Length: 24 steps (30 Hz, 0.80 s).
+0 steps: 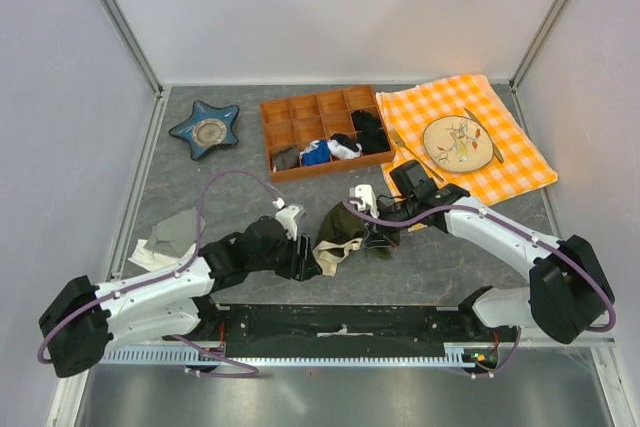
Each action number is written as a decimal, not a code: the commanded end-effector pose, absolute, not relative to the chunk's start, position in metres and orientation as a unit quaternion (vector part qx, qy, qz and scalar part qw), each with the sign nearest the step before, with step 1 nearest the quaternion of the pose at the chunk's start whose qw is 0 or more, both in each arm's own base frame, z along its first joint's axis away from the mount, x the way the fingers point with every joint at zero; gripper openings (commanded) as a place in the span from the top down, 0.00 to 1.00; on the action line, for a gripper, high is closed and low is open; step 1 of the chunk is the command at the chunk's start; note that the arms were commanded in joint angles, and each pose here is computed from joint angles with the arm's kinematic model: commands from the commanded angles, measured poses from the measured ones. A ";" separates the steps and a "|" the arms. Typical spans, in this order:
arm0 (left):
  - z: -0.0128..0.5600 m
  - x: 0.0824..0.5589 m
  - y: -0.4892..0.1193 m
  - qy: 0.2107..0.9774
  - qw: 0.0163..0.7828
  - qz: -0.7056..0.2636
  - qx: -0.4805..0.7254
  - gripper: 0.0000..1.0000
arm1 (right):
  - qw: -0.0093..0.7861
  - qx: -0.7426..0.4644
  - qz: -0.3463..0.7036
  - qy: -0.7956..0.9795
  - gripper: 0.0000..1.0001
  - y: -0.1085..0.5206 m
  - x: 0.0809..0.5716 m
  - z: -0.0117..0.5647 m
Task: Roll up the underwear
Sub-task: Flatten out the underwear at the center of the board.
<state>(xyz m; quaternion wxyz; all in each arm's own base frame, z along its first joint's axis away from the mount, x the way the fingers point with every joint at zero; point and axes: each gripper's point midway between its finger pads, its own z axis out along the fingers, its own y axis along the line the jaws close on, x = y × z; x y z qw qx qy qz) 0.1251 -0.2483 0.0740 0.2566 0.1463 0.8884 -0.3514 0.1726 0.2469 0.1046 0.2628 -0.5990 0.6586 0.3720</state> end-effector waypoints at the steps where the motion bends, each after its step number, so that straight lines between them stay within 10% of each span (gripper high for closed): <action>1: 0.078 0.142 -0.261 0.888 0.283 -0.339 0.129 0.38 | 0.287 -0.582 0.374 0.662 1.00 0.254 0.188 0.121; 13: 0.044 0.156 -0.270 0.917 0.273 -0.277 0.090 0.40 | 0.276 -0.566 0.392 0.671 1.00 0.254 0.190 0.117; 24: 0.031 0.165 -0.258 0.929 0.281 -0.228 0.072 0.98 | 0.279 -0.573 0.385 0.667 1.00 0.252 0.190 0.119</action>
